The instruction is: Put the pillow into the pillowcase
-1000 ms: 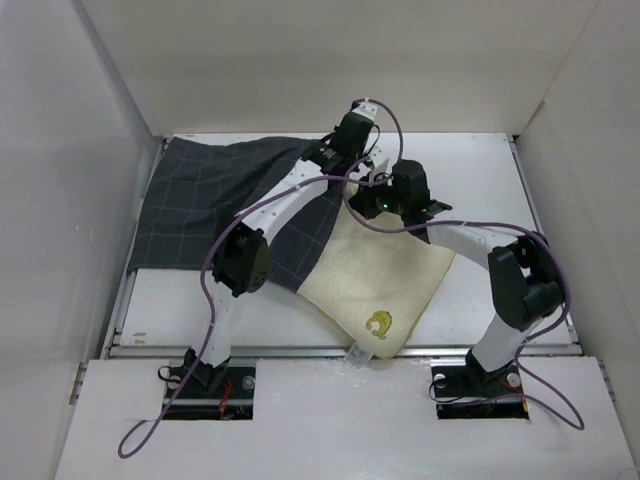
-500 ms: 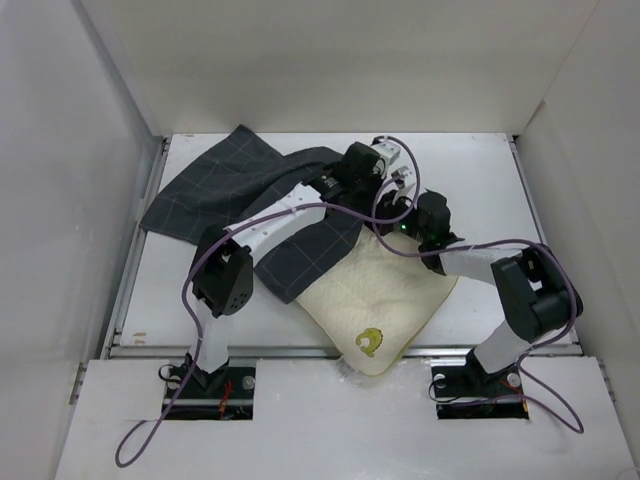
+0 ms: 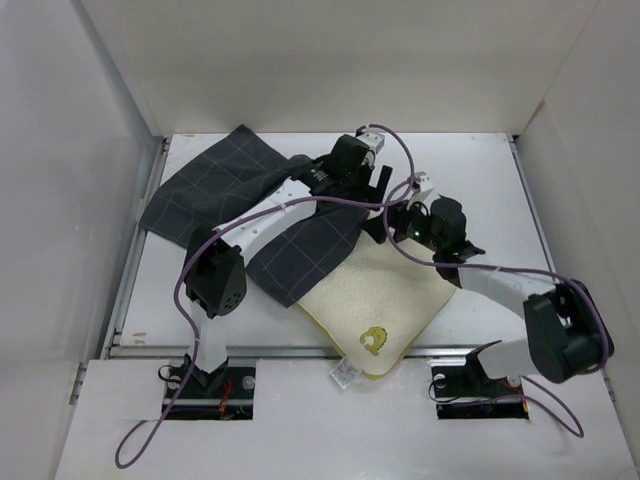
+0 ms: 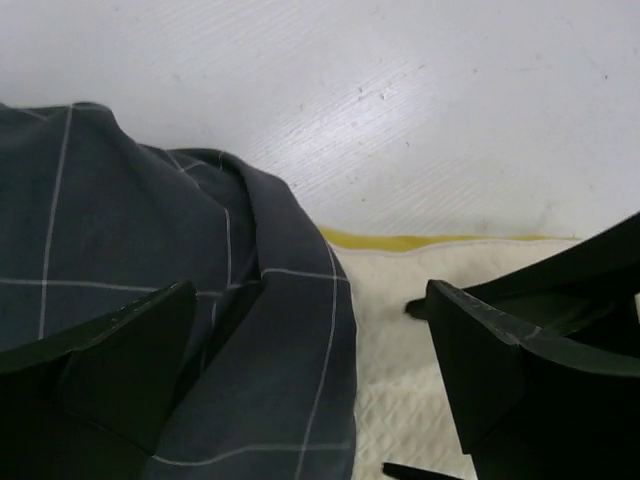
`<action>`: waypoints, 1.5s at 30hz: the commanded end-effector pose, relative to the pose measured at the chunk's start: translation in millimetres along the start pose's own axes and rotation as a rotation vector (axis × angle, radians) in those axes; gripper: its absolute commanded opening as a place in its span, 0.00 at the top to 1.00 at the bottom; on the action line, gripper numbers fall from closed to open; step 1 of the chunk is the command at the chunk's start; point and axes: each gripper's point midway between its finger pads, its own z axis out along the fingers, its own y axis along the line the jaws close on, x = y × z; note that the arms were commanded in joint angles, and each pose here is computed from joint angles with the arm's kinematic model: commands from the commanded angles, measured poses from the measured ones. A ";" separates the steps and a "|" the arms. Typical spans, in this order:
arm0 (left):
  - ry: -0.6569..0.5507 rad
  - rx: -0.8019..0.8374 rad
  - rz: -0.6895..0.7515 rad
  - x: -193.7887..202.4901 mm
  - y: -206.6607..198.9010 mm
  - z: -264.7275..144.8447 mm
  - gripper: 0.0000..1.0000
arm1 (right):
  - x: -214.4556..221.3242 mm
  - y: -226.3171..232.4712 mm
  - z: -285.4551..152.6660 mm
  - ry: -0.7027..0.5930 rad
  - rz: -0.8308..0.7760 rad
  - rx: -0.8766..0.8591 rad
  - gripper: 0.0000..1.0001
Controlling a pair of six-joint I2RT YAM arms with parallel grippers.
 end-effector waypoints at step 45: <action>-0.212 -0.319 -0.736 187.5 87.5 -168.8 0.00 | -36.7 119.8 9.2 0.198 -0.368 0.245 1.00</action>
